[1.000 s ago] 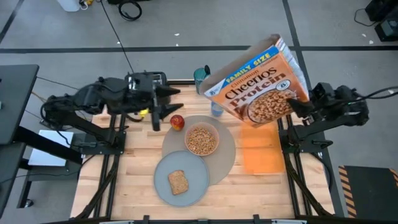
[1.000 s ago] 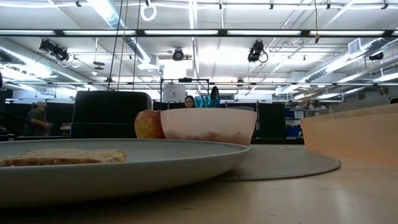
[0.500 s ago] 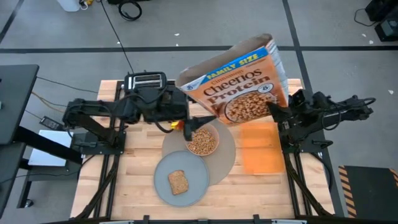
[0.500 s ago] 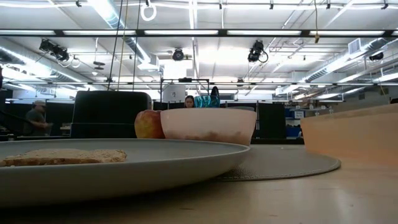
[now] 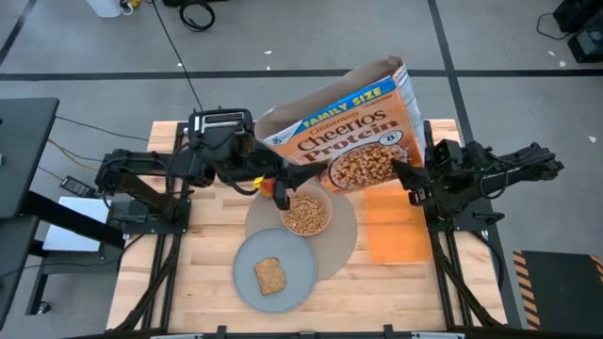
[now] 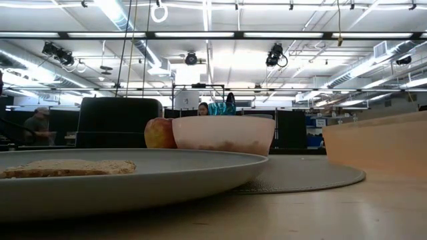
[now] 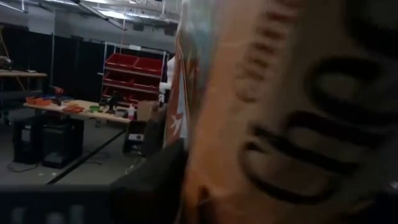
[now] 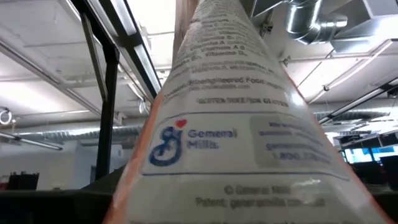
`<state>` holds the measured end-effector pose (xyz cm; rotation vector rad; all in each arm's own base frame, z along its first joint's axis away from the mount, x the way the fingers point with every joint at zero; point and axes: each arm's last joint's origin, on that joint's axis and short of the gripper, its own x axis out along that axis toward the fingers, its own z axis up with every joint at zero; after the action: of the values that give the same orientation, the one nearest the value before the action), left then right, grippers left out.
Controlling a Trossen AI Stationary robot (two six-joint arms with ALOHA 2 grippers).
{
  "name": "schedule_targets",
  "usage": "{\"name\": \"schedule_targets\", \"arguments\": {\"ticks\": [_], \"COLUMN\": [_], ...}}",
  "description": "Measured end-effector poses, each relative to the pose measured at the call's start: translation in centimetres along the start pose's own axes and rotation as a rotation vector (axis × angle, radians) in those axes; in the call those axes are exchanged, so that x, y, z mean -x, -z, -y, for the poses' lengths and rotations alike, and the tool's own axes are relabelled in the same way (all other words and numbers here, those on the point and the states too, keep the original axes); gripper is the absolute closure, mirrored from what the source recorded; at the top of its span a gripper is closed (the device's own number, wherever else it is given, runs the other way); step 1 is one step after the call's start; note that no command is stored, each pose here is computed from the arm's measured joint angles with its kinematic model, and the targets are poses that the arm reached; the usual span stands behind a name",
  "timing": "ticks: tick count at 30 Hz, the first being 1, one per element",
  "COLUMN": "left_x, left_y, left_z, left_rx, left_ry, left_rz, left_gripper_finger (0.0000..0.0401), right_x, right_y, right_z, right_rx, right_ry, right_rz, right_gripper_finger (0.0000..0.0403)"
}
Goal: Arrange a breakfast setting
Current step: Pour the cereal from the cereal box into the light orange bowl
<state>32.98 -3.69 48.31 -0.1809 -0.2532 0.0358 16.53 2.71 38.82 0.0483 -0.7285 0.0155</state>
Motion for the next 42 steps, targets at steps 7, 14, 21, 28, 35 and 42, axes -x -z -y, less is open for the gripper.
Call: {"name": "schedule_targets", "arguments": {"ticks": [7, 14, 21, 28, 35, 42], "left_x": [0.8, 3.6, 9.7, 14.0, 15.5, 17.1], "left_y": [-0.3, -1.6, -3.1, -3.5, -2.8, -0.2], "left_z": [-0.2, -0.5, -0.9, -1.2, -1.1, 0.3], "left_rx": [-0.029, -0.064, -0.070, -0.045, -0.119, -0.143], "left_ry": [-0.003, -0.012, 0.071, 0.208, 0.384, 0.787], "left_rz": [-0.064, -0.183, -0.444, -0.647, -0.774, -0.743], "left_gripper_finger": [0.0369, 0.0379, 0.0389, 0.0389, 0.0390, 0.0391], "right_x": [0.0, 0.9, 2.8, 0.7, -7.0, -14.7], "right_y": [0.7, 0.9, 1.0, -1.2, -1.6, -0.6], "right_z": [-0.1, -0.2, 0.3, -0.5, -3.3, -6.4], "right_rx": [0.062, 0.097, 0.141, 0.207, 0.306, 0.335], "right_ry": [-0.036, -0.063, -0.015, 0.099, 0.106, 0.149], "right_rz": [-0.068, -0.202, -0.421, -0.491, -0.507, -0.477], "right_gripper_finger": [0.0102, 0.0059, 0.0047, 0.0059, 0.0068, 0.0072]}}
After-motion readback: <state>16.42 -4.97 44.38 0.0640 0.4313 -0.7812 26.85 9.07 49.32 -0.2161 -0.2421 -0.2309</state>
